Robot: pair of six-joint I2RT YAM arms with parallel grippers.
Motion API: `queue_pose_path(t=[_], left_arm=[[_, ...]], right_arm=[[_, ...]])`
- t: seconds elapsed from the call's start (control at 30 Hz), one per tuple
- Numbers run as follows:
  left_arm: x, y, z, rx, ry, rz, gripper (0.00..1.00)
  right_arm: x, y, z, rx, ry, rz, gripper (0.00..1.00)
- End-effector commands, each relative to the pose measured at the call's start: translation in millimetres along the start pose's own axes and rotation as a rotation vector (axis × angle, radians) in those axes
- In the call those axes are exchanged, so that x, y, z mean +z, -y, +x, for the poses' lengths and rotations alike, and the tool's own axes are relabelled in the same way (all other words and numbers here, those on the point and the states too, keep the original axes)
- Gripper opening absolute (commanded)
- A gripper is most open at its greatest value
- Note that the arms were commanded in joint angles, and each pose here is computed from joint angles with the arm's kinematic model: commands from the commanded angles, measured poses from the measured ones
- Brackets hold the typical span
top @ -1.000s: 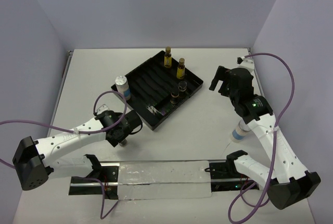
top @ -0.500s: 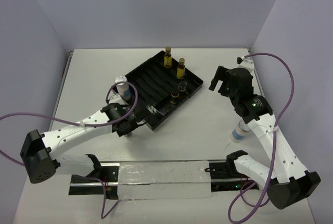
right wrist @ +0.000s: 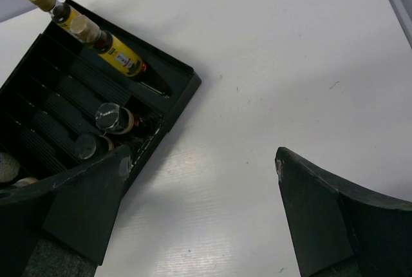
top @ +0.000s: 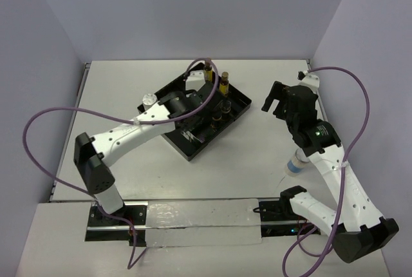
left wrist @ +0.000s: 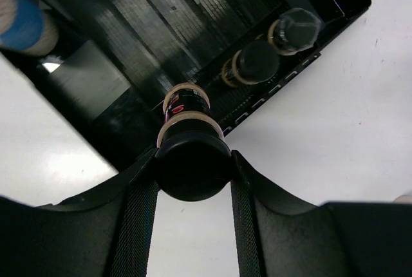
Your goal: Organize the condiment bottles
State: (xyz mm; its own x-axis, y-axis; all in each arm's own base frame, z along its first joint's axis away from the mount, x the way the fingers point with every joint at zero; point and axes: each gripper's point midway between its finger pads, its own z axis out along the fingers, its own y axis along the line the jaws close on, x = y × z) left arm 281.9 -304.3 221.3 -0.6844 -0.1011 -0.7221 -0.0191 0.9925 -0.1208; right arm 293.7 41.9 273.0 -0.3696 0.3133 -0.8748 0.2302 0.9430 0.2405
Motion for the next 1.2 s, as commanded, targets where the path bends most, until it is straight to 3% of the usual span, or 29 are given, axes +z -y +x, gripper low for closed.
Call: queue_pose_path(t=[0.0, 0.4, 0.9, 0.97, 1.17], left_arm=[[26, 28, 12, 0.109, -0.035, 0.044, 0.10], [64, 47, 46, 0.109, -0.086, 0.070, 0.10], [90, 23, 79, 0.126, -0.140, -0.019, 0.13], [93, 19, 82, 0.122, -0.148, -0.034, 0.22], [97, 13, 88, 0.125, -0.161, -0.053, 0.70]], right_arm=[[-8, 11, -14, 0.014, 0.064, 0.041, 1.00], [-4, 16, -11, 0.007, 0.063, 0.070, 1.00], [-3, 16, -10, 0.006, 0.056, 0.074, 1.00], [-3, 16, -9, 0.007, 0.054, 0.075, 1.00], [-3, 16, -8, 0.007, 0.052, 0.074, 1.00]])
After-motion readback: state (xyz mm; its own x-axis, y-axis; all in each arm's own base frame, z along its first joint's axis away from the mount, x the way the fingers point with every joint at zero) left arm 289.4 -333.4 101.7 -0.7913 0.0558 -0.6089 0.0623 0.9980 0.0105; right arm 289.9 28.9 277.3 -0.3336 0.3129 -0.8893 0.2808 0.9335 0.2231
